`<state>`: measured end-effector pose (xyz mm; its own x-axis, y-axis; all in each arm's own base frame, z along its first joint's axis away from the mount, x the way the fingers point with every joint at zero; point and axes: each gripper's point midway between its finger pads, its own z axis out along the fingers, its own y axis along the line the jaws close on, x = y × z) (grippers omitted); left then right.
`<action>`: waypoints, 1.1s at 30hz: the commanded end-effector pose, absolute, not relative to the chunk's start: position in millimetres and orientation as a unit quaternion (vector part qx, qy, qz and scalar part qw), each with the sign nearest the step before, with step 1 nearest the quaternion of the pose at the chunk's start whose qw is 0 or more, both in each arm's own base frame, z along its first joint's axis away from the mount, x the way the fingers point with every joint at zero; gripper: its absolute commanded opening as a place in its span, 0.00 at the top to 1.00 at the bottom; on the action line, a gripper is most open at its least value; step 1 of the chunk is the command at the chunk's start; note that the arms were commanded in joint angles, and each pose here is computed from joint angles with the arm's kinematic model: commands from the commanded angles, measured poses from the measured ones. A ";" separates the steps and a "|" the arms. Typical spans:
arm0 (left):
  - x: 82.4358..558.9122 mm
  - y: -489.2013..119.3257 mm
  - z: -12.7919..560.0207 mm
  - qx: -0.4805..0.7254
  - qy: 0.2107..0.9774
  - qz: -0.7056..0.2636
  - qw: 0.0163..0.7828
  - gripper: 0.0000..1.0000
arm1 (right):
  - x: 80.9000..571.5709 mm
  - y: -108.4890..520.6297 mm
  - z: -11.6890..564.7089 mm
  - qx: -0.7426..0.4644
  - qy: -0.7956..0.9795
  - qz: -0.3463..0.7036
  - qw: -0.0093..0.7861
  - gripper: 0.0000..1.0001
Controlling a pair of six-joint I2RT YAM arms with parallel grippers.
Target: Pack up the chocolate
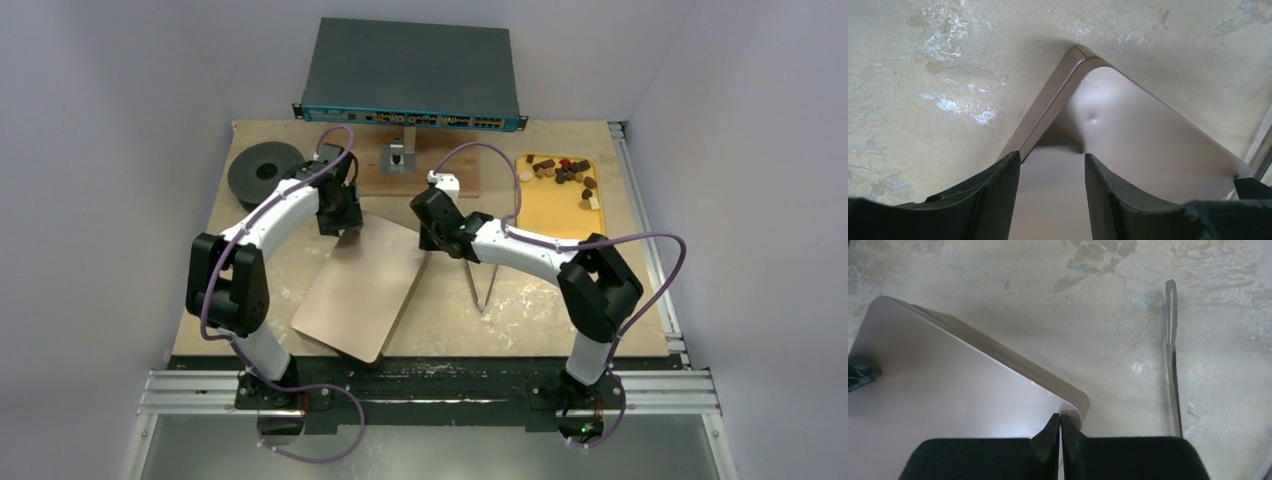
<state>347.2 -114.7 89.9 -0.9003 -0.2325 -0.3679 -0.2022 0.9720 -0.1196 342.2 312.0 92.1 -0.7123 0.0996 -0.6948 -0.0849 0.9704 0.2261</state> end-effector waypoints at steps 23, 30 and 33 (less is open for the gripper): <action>372.4 -129.4 134.4 -0.084 0.958 -0.093 0.256 0.57 | 332.5 327.1 226.2 -0.022 0.867 0.239 0.438 0.81; 368.6 -125.9 80.1 -0.102 0.976 -0.062 0.184 0.64 | 327.1 333.3 189.6 -0.028 0.884 0.236 0.403 0.82; 369.4 -121.6 89.6 -0.104 0.973 -0.059 0.196 0.65 | 326.7 332.8 186.0 -0.029 0.885 0.234 0.401 0.83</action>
<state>371.6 -128.8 88.1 -0.9069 -0.1958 -0.3730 -0.1449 0.9764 -0.1601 325.7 327.8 171.9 -0.6933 0.1040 -0.7131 -0.2238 0.9095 0.3502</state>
